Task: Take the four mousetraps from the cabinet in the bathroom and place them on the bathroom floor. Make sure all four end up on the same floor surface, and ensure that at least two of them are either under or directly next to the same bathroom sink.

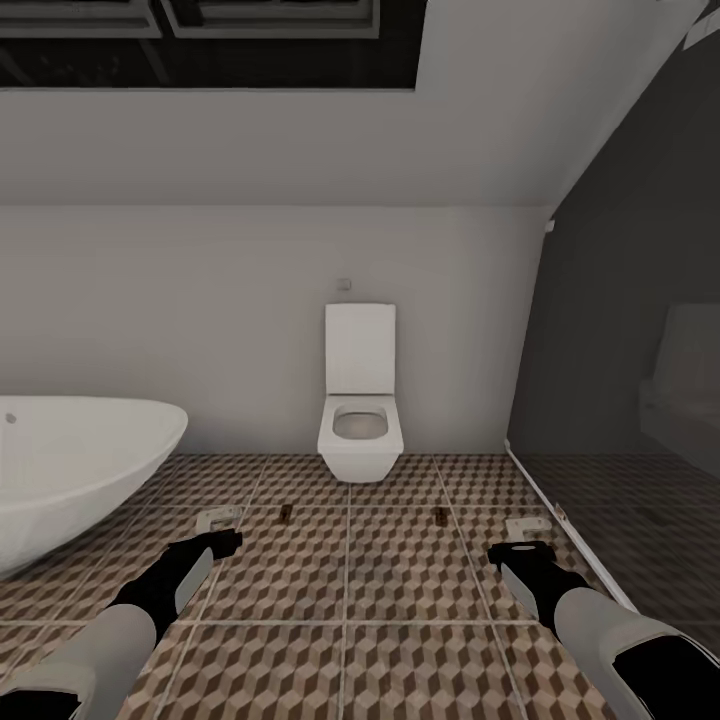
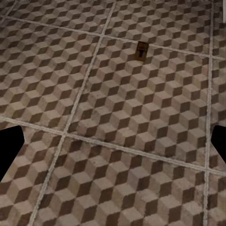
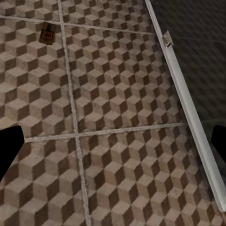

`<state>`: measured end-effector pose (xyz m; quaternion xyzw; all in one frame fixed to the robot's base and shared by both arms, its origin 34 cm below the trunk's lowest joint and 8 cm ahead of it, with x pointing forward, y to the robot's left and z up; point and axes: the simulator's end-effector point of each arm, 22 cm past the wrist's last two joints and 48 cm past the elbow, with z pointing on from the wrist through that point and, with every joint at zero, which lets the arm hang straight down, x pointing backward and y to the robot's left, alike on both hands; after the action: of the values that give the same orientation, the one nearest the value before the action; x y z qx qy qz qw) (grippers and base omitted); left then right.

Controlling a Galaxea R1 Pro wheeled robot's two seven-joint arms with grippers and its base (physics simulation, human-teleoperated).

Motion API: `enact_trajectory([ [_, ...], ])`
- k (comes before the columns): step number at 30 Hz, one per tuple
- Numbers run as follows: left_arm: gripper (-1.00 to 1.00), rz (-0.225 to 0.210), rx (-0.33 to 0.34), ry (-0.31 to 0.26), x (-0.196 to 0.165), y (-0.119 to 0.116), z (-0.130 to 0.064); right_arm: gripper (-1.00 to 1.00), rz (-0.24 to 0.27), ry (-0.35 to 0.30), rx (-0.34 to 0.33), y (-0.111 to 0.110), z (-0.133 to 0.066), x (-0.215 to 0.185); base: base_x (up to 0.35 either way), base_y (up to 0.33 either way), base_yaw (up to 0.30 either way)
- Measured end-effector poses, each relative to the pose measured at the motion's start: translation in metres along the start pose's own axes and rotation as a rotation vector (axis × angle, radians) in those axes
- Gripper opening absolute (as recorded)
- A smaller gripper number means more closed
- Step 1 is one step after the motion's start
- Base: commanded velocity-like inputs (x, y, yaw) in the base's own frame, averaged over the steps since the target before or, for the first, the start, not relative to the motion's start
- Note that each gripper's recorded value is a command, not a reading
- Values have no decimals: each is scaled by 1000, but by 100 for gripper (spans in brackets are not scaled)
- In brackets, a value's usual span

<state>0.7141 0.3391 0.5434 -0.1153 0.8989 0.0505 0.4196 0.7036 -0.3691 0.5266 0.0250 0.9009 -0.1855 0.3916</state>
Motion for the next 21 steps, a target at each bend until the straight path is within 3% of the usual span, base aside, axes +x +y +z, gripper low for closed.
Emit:
enact_trajectory([
  [21, 100, 0, 1, 1, -40, -3, -22, 100, 0, 1, -1, -11, -22, -38, 0, 0, 0],
])
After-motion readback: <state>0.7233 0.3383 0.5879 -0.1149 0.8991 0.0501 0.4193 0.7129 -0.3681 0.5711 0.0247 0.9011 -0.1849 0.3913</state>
